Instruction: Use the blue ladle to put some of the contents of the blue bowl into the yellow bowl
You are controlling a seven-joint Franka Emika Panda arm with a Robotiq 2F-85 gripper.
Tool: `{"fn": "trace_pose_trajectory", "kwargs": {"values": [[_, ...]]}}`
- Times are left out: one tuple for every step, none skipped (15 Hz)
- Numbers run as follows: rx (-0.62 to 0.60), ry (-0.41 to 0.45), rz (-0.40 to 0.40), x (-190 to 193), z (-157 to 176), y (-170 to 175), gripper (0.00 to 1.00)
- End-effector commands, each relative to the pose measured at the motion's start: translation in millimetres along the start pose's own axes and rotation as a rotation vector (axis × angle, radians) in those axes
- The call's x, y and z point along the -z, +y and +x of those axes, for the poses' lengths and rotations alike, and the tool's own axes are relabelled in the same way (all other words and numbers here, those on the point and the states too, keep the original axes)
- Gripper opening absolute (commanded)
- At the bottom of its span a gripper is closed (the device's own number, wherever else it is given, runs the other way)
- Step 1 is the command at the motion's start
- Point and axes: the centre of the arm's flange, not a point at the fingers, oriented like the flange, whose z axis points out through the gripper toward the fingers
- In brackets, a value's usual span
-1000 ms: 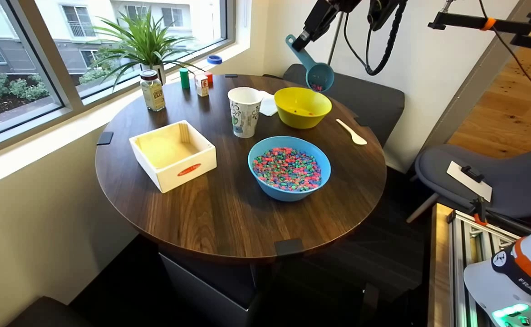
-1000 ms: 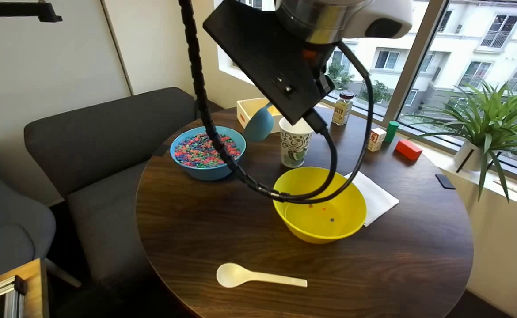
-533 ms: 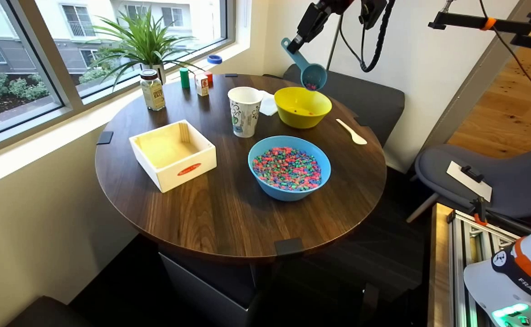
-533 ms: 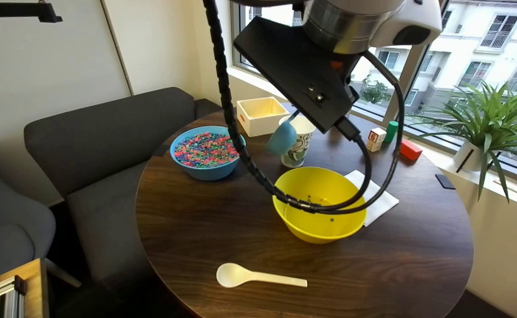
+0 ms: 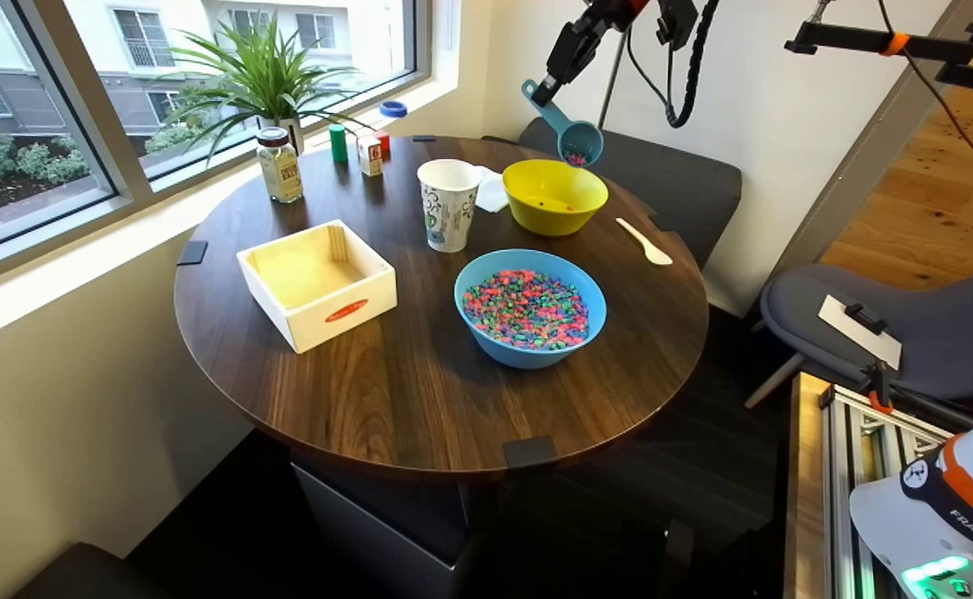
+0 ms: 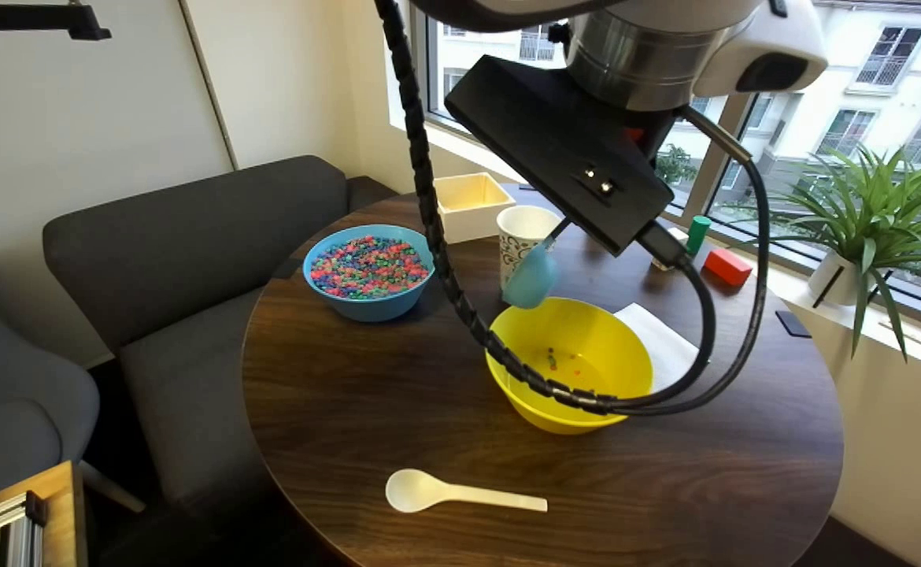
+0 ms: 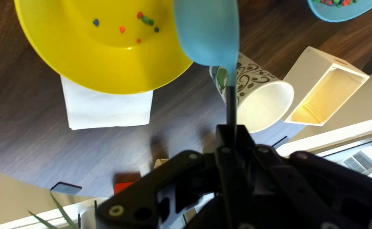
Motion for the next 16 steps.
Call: {"fn": "trace_pose_trajectory", "kwargs": {"values": [[0.006,0.036,-0.084,-6.4,7.7,5.9,0.02],[0.013,0.041,-0.107,-8.9,8.8,7.6,0.02],[0.02,0.046,-0.128,-11.3,9.6,8.3,0.02],[0.027,0.05,-0.146,-13.6,10.4,8.2,0.02],[0.033,0.052,-0.164,-16.0,11.0,8.1,0.02],[0.036,0.053,-0.177,-18.6,11.8,6.9,0.02],[0.041,0.056,-0.187,-20.6,12.6,6.0,0.02],[0.049,0.062,-0.202,-22.2,13.3,4.4,0.02],[0.056,0.064,-0.215,-23.7,13.8,2.0,0.02],[0.063,0.065,-0.232,-25.1,14.1,-0.2,0.02],[0.071,0.068,-0.25,-26.8,14.2,-3.3,0.02],[0.078,0.07,-0.27,-28.6,14.2,-5.8,0.02],[0.083,0.071,-0.286,-30.4,14.0,-8.5,0.02],[0.087,0.069,-0.301,-33.2,13.2,-11.9,0.02],[0.089,0.066,-0.313,-35.7,12.0,-15.6,0.02],[0.091,0.064,-0.322,-38.0,10.9,-18.4,0.02]]}}
